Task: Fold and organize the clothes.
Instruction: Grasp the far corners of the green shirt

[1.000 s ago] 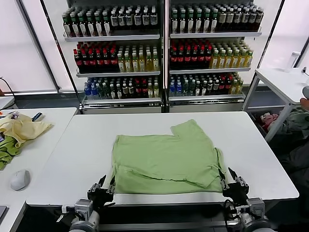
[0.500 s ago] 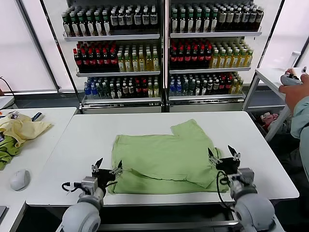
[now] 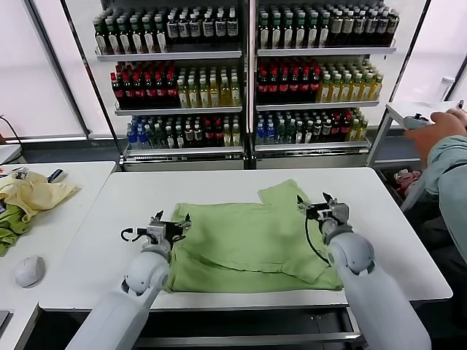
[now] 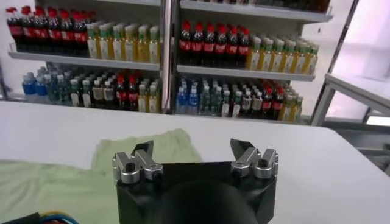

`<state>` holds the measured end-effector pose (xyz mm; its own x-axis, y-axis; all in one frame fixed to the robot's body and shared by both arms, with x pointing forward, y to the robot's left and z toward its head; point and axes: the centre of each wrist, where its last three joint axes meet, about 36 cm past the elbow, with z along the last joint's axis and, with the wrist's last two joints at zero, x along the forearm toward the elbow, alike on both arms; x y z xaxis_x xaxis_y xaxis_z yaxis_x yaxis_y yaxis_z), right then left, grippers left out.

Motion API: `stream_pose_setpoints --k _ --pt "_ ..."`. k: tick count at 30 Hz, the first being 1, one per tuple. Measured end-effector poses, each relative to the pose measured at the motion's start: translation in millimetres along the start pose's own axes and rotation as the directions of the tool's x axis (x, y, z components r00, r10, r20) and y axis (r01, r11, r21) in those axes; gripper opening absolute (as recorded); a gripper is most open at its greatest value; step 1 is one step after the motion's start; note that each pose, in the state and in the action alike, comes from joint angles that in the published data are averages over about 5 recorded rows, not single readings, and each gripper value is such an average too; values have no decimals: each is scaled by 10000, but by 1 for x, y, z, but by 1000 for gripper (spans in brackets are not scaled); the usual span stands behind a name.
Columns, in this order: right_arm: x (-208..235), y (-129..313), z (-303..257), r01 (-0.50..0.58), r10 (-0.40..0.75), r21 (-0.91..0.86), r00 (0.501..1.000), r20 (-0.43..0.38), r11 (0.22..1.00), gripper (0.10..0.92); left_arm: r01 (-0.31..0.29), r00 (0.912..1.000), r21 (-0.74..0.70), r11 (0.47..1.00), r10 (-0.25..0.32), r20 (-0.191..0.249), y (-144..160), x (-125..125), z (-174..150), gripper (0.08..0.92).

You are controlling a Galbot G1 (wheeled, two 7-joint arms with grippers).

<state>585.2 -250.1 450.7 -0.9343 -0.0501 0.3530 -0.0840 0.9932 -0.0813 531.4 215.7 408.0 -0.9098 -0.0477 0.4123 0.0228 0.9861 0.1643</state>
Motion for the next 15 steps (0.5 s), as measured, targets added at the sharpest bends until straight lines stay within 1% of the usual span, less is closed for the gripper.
stream_pose_setpoints --k 7,15 --pt "-39 1 -12 -140 134 -112 9987 -485 9998 823 261 9989 16 9997 -260 -386 1 -34 -10 823" --pt "-69 5 -12 -232 199 -312 9946 -1021 9992 823 325 9947 186 9993 -305 -980 6 -58 -11 823"
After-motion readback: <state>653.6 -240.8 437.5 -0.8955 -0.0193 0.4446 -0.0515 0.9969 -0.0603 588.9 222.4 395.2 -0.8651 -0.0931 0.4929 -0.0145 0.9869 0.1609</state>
